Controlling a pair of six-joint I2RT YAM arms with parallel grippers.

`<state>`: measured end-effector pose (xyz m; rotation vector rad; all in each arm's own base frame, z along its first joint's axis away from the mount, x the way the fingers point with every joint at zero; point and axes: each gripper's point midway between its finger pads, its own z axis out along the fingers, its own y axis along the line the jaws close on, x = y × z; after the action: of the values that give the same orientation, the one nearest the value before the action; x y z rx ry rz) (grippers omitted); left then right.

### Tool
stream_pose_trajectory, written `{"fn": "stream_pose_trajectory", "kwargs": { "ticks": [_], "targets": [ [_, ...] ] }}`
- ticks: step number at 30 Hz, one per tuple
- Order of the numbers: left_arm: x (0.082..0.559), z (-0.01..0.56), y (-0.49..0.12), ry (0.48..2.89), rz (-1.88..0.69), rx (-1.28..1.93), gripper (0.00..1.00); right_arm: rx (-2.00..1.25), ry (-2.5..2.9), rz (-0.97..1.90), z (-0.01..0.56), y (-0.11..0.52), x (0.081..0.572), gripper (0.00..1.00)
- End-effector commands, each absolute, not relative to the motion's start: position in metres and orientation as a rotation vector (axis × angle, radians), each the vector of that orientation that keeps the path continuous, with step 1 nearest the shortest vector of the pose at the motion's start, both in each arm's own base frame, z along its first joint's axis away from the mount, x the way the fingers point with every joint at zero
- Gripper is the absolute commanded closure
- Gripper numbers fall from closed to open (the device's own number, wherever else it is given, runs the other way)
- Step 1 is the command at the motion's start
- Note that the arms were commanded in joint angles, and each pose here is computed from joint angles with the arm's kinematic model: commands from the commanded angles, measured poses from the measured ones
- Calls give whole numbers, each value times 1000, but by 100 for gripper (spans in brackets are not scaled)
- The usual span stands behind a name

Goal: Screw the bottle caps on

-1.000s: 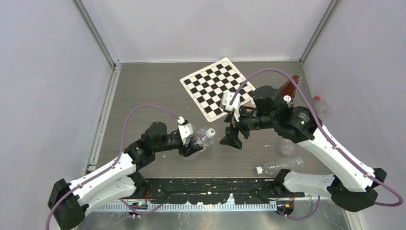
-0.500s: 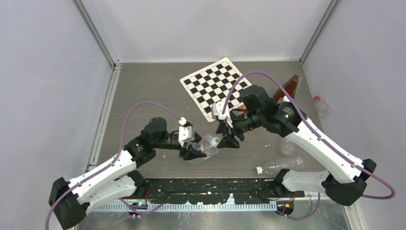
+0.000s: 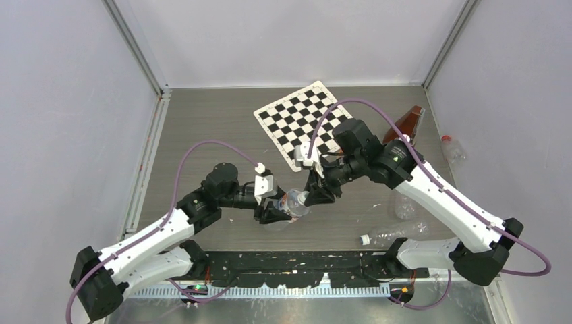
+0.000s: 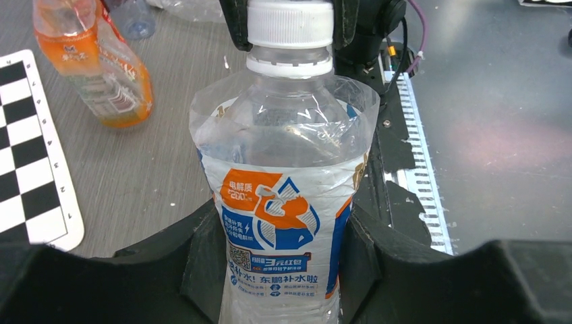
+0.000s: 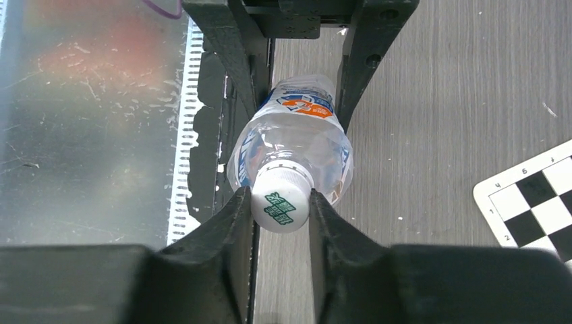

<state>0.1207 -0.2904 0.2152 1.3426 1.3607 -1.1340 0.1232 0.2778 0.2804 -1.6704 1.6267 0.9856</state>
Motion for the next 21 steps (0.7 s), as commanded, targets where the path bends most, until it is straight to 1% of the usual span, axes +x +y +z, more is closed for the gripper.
{"fn": "stream_pose_trajectory", "kwargs": {
  "ticks": [1, 4, 5, 7, 9, 10, 11, 13, 14, 15, 17, 19, 21],
  "targets": [
    [140, 244, -296, 1285, -1043, 1309, 92, -1626, 1639, 1033, 293, 287, 126, 84],
    [162, 254, -295, 1286, -936, 1226, 93, -1527, 1785, 1032, 286, 289, 134, 89],
    [169, 259, -294, 1279, -897, 1195, 93, -1485, 1835, 1001, 281, 290, 141, 93],
    [183, 266, -290, 1263, -808, 1131, 96, -1361, 1959, 987, 274, 293, 151, 98],
    [194, 277, -289, 1214, -713, 1079, 96, -1178, 2084, 982, 269, 297, 162, 99],
    [197, 280, -288, 1193, -664, 1059, 96, -1026, 2178, 1010, 269, 300, 165, 99],
    [197, 284, -290, 1161, -619, 1049, 95, -908, 2215, 972, 265, 300, 179, 99],
    [201, 290, -290, 1118, -508, 1021, 95, -489, 2388, 984, 262, 300, 195, 99],
    [199, 293, -293, 1082, -465, 1028, 95, -359, 2416, 948, 258, 297, 206, 99],
    [197, 294, -294, 1056, -415, 1028, 95, -192, 2461, 979, 256, 297, 209, 99],
    [193, 297, -297, 1000, -329, 1035, 95, -59, 2445, 1029, 261, 300, 214, 99],
    [194, 292, -298, 1018, -315, 1032, 95, -35, 2393, 1042, 271, 300, 219, 98],
    [194, 284, -296, 1061, -333, 1012, 95, -92, 2337, 1019, 284, 296, 222, 89]
  ]
}}
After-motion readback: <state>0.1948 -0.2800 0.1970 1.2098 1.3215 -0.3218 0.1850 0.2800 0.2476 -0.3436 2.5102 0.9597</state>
